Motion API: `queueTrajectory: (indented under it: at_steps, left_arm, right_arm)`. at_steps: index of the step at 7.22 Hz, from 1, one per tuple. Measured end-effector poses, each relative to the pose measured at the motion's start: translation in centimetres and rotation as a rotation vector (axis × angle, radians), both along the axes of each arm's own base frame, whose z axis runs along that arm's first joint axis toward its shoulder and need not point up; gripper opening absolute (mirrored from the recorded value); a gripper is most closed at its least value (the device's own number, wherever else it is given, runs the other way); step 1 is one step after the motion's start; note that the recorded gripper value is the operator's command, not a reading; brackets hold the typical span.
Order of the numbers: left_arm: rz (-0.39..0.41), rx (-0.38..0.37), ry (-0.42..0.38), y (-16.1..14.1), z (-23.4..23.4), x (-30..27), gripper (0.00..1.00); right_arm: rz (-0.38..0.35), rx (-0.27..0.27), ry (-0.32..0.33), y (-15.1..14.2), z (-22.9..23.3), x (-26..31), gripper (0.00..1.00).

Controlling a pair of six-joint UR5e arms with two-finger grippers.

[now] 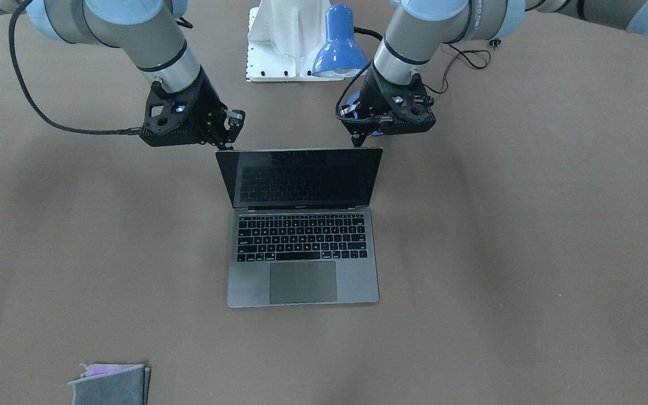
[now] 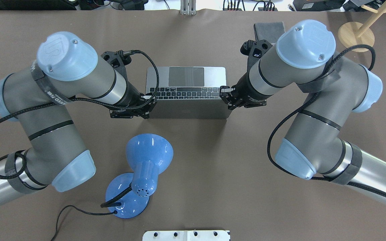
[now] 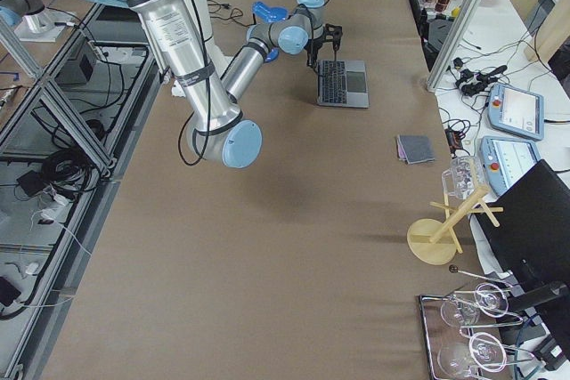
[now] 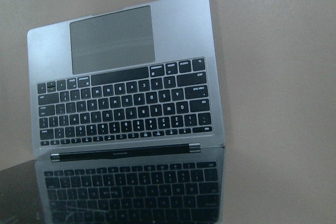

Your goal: Close laptop

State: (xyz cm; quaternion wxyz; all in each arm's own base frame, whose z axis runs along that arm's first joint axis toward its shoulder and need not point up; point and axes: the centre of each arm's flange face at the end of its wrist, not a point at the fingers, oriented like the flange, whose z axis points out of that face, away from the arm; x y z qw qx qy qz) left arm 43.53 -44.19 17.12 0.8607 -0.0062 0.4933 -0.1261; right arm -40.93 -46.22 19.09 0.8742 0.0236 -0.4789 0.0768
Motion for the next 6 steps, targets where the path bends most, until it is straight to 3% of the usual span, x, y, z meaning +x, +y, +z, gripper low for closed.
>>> queueTrajectory:
  at_steps: [2,6]
  left_arm:
    - [-0.043,0.039,-0.012,-2.8,0.1,-0.1,0.0]
    - [-0.14,0.071,-0.021,-11.6,2.3,2.8,0.0]
  right_arm:
    - [0.032,-0.004,0.022,-3.7,-0.3,0.0,0.0]
    - [0.078,-0.012,0.027,-12.6,1.2,-4.2,0.0]
